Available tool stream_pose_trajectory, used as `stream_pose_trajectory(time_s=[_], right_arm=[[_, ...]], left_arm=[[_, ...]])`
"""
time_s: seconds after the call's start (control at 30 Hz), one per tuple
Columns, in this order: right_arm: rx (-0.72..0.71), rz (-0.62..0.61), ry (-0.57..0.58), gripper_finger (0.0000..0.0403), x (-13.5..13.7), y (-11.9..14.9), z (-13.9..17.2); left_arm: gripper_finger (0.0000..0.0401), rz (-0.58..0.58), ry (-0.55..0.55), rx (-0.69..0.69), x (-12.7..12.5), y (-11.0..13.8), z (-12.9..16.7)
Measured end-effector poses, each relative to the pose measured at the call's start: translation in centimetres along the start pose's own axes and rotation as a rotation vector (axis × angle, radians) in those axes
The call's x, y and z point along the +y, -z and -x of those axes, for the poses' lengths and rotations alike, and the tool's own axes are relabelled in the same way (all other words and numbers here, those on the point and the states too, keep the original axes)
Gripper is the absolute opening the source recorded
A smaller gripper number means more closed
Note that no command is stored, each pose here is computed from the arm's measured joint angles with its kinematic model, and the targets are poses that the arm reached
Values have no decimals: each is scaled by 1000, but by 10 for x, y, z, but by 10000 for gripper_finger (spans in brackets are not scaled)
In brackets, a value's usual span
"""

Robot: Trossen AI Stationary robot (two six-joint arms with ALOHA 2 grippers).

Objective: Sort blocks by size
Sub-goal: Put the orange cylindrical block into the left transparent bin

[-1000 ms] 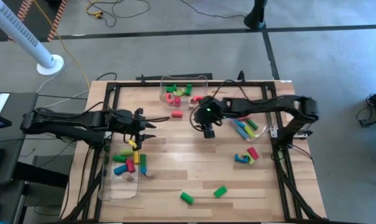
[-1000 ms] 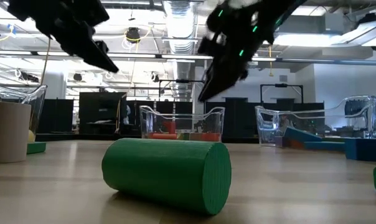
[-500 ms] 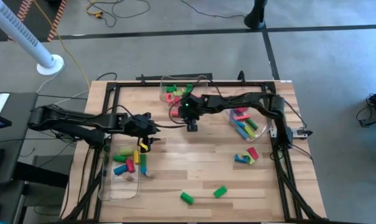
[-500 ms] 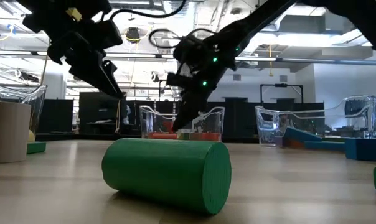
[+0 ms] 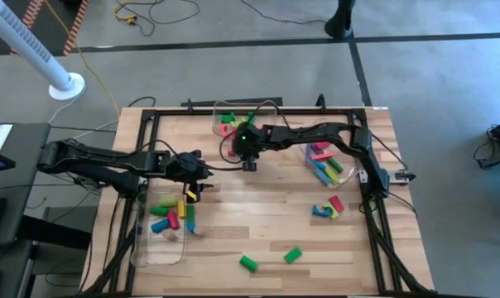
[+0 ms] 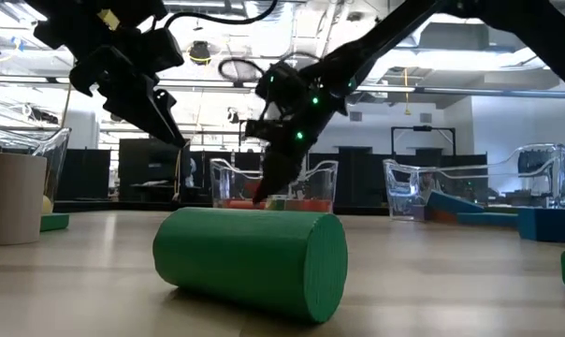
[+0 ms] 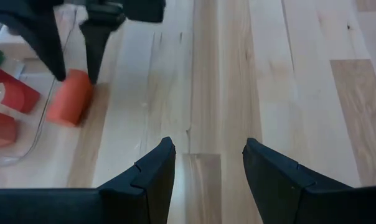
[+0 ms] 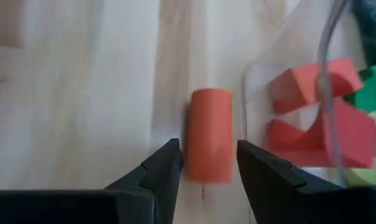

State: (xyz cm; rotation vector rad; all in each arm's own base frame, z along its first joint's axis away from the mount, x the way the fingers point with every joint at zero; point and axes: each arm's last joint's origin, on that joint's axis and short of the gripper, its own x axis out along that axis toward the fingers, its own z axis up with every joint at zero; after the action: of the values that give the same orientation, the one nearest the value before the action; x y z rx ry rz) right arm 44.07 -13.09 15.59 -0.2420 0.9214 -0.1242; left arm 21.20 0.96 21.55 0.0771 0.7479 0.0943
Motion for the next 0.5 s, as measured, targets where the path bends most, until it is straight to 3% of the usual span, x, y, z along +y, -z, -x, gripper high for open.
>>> stream_pose_trajectory(time_s=[0.13, 0.5], right_arm=[[40, -13, 1, 186, 3, 8, -15], [75, -28, -18, 165, 10, 7, -11]], left_arm=[[180, 4, 13, -5, -1, 0, 0], [180, 15, 28, -7, -2, -1, 0]])
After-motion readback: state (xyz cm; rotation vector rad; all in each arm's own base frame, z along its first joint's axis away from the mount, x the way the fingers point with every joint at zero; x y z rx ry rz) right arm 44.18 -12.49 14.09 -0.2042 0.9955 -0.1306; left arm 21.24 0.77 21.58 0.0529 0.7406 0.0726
